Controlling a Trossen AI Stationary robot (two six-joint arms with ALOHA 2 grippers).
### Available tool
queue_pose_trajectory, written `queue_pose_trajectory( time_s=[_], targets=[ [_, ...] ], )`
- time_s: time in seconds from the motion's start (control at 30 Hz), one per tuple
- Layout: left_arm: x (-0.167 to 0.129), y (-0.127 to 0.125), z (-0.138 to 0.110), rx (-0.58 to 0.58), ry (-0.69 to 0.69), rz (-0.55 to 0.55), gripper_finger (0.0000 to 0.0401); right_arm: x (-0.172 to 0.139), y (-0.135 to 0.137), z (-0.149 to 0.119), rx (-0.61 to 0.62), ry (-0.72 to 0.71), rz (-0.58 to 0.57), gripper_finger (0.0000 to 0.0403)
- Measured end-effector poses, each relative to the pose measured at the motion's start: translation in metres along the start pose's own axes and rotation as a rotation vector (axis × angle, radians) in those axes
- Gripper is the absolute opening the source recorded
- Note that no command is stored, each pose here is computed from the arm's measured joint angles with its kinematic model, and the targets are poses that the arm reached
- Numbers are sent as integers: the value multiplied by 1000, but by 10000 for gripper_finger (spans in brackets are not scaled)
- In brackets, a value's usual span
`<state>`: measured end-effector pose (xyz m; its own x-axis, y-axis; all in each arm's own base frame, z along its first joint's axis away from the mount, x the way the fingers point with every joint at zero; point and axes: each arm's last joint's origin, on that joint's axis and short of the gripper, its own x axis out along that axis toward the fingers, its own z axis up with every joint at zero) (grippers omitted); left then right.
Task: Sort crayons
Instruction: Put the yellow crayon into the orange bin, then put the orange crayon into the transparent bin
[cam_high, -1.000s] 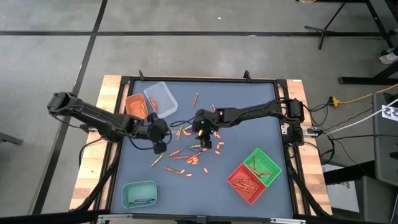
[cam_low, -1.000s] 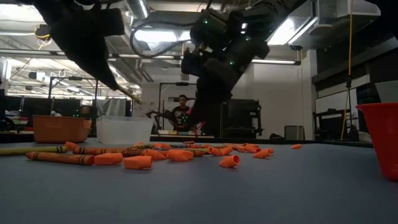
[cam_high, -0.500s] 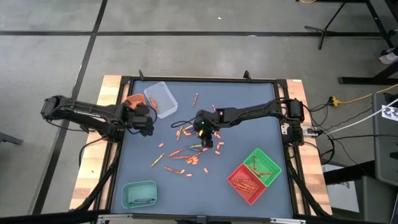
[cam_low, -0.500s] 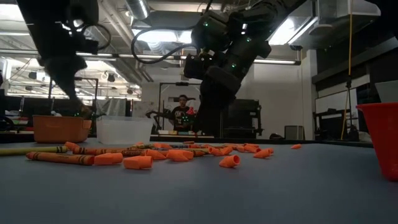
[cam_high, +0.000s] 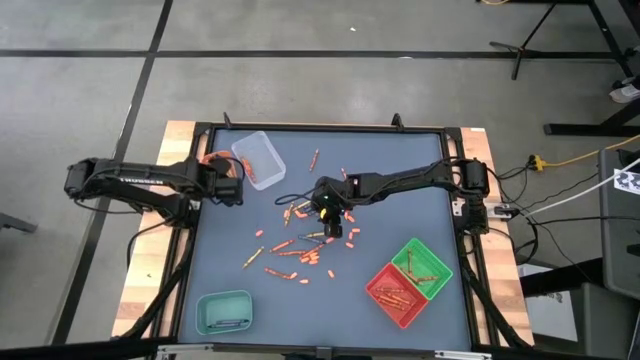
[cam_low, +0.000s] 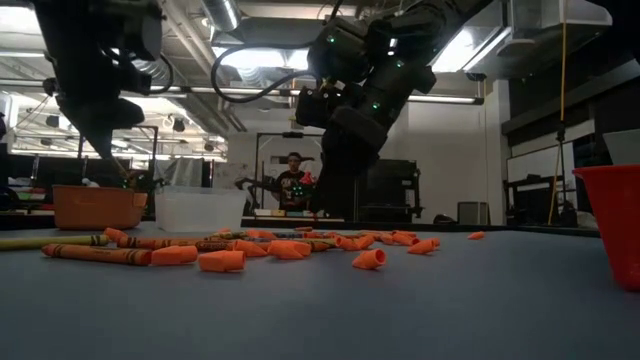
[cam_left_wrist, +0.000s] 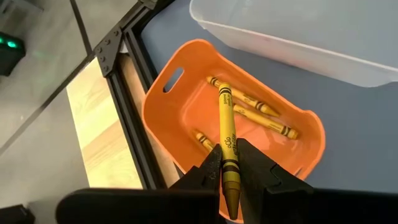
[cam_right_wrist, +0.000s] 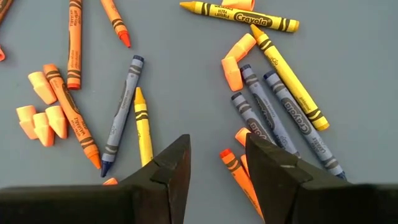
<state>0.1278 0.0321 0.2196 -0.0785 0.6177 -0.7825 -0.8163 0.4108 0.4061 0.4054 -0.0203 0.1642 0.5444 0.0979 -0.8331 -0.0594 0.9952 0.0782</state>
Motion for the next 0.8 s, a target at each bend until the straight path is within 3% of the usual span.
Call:
queue_pose_trajectory(
  time_s=[0.47, 0.8],
  targets=[
    [2, 2, 2, -21, 10, 12, 19, 0, 0, 0, 0, 0, 0, 152],
    [2, 2, 2, -24, 5, 12, 101, 0, 0, 0, 0, 0, 0, 152]
  ],
)
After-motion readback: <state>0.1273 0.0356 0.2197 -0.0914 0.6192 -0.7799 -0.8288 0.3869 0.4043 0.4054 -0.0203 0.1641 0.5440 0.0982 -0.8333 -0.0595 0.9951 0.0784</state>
